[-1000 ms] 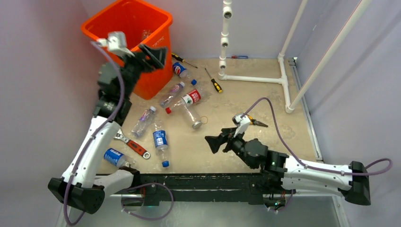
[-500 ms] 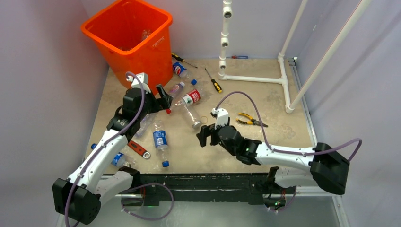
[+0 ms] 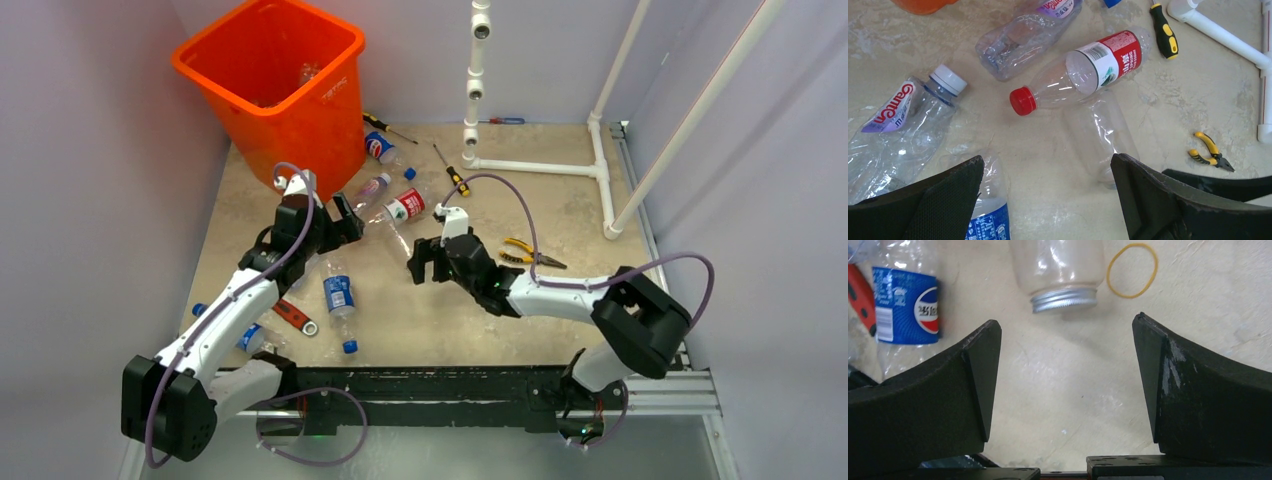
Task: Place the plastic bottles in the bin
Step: Move the plastic bottle to the corner of the board.
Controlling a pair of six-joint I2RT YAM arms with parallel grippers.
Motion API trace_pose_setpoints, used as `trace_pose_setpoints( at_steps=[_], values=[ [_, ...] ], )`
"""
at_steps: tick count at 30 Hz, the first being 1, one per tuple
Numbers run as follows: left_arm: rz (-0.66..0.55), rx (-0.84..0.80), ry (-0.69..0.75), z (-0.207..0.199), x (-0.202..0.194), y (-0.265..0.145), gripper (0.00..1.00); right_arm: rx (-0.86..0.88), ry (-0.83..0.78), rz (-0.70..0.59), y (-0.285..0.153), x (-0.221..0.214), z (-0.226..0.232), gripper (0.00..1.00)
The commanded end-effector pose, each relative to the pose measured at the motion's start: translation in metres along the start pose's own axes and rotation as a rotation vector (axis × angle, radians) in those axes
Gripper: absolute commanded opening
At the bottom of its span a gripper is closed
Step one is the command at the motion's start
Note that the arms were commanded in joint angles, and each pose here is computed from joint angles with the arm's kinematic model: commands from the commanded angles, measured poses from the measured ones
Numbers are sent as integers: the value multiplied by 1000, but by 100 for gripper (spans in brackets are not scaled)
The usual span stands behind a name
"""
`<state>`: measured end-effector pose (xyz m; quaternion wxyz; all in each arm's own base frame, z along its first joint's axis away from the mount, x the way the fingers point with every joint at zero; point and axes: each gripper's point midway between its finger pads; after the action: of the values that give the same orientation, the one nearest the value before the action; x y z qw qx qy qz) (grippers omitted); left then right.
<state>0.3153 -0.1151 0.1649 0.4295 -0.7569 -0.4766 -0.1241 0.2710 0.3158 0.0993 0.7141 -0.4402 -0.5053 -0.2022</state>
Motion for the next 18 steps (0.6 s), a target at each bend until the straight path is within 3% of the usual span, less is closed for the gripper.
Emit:
trace_pose_setpoints(
  at_steps=[1, 18],
  values=[
    [8, -29, -27, -8, 0, -1, 99, 23, -18, -73, 19, 36, 8, 97],
    [43, -86, -22, -17, -7, -1, 99, -132, -236, 102, 82, 13, -15, 99]
  ],
)
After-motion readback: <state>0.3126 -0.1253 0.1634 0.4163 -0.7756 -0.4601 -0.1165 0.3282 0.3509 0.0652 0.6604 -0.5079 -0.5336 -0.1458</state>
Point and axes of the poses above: each gripper's point midway between its finger pads, its own y axis out along the fingers, its own z axis along the line the jaws close on, x = y × z, and after that the axes turned 14 degrees about -y, right-handed
